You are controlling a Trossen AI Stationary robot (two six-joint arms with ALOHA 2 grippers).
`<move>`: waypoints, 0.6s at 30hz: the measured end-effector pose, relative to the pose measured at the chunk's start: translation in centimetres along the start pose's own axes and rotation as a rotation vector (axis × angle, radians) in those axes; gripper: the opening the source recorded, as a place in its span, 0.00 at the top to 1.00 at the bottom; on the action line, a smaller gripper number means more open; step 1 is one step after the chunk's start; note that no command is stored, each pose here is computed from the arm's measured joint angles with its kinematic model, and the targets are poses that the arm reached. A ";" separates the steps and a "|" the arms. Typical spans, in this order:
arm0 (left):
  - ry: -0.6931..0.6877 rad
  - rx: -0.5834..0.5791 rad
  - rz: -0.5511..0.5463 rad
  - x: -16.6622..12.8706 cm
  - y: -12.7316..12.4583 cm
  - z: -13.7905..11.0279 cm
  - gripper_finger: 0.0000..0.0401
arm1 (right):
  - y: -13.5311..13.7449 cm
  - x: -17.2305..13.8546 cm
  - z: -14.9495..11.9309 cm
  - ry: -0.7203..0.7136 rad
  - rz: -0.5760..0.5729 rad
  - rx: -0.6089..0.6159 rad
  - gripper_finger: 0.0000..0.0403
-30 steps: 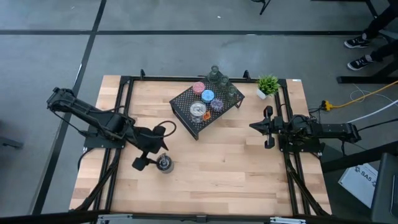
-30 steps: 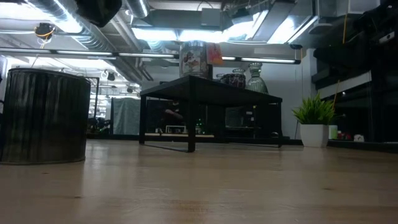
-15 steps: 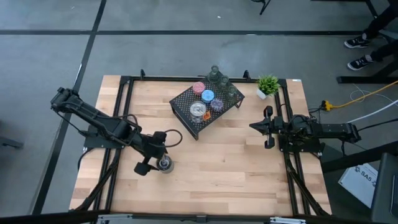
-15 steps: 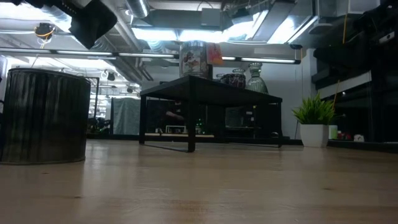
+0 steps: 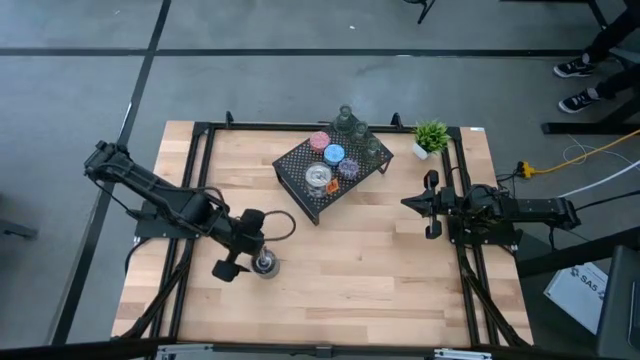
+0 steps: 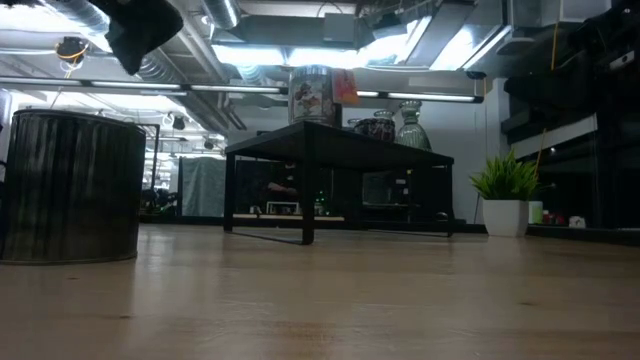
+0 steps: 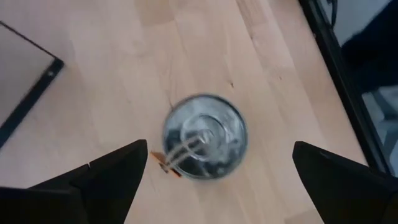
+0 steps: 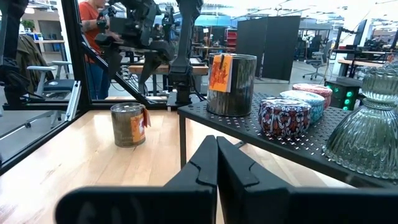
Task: Pick & Place candle stick holders
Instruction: Put the large orange scented candle on the shelf aligned with the brown large scented candle
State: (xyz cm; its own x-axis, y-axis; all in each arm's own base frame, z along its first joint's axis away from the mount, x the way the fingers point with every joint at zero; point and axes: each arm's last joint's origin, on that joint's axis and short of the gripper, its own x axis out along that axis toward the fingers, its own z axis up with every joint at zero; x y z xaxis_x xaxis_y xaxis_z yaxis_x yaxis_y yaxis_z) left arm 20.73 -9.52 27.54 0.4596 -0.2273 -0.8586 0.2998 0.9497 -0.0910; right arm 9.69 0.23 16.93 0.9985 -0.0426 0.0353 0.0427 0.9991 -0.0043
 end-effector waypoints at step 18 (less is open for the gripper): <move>0.136 0.198 0.056 3.7 -2.2 0.3 0.00 | 0.0 0.0 0.0 0.000 0.000 0.000 1.00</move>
State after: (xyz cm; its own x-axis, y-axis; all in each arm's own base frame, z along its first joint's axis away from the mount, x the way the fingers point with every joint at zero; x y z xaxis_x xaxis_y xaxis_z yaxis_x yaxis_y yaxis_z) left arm 21.99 -12.46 24.74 0.3674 -0.1318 -0.9207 0.4412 0.8961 0.0477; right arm 9.69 0.23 16.93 0.9985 -0.0426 0.0356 0.0428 0.9991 -0.0044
